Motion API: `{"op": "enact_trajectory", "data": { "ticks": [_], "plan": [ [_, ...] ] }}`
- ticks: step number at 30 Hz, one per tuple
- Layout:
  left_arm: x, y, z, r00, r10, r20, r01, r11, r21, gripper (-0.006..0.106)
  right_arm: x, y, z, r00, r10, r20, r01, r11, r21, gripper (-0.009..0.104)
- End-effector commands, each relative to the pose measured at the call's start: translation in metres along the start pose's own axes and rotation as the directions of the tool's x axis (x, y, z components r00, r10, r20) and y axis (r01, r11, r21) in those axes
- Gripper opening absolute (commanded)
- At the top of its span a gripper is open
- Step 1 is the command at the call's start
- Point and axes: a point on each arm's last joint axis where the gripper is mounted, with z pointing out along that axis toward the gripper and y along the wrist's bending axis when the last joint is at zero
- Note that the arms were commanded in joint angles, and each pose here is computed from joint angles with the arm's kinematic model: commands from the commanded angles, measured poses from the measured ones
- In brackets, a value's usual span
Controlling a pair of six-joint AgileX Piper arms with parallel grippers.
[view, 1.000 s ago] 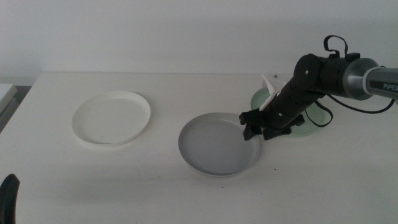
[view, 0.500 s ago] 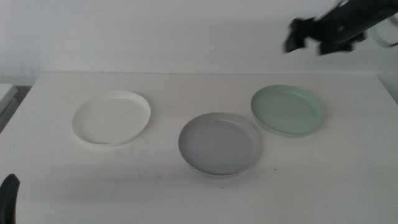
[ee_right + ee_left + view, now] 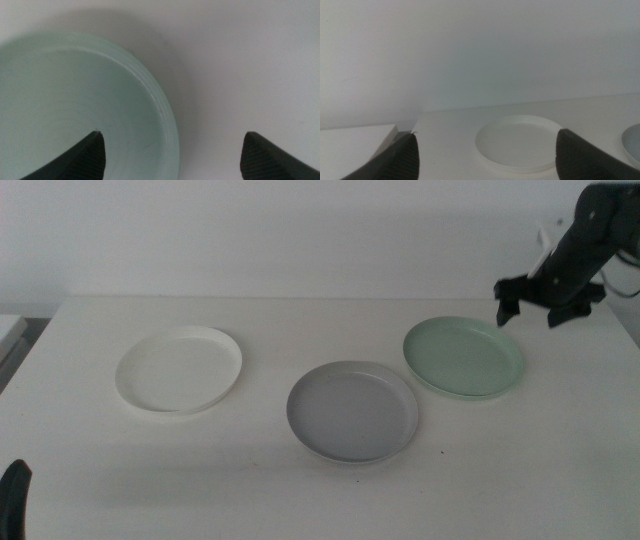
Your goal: Stack the three bowls on top of each other.
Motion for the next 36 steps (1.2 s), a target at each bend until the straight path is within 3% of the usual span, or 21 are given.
{"op": "enact_trajectory", "data": {
  "ticks": [1, 11, 20, 25, 33, 36],
  "plan": [
    [-0.002, 0.0, 0.0, 1.0, -0.002, 0.019, 0.001, 1.0, 0.002, 0.094, 0.0, -0.006, 0.012, 1.0, 0.004, -0.008, -0.004, 1.0, 0.015, 0.071],
    [-0.002, 0.0, 0.0, 1.0, -0.002, 0.019, 0.001, 1.0, 0.002, 0.094, 0.01, -0.004, 0.055, 0.996, 0.032, -0.081, -0.034, 0.999, -0.017, 0.059],
    [-0.002, 0.0, 0.0, 1.0, -0.002, 0.019, 0.001, 1.0, 0.002, 0.094, 0.012, -0.005, 0.062, 0.995, 0.03, -0.094, -0.032, 0.999, -0.013, 0.04],
    [-0.002, 0.0, 0.0, 1.0, -0.002, 0.019, 0.001, 1.0, 0.002, 0.094, 0.012, -0.006, 0.062, 0.995, 0.022, -0.094, -0.022, 1.0, -0.001, 0.035],
    [-0.002, 0.0, 0.0, 1.0, -0.002, 0.019, 0.001, 1.0, 0.002, 0.094, 0.013, -0.017, 0.061, 0.994, 0.006, -0.113, -0.001, 0.999, 0.046, -0.003],
    [-0.002, 0.0, 0.0, 1.0, -0.002, 0.019, 0.001, 1.0, 0.002, 0.094, 0.012, -0.023, 0.052, 0.994, 0.022, -0.11, -0.017, 0.999, 0.048, -0.003]
  ]
}}
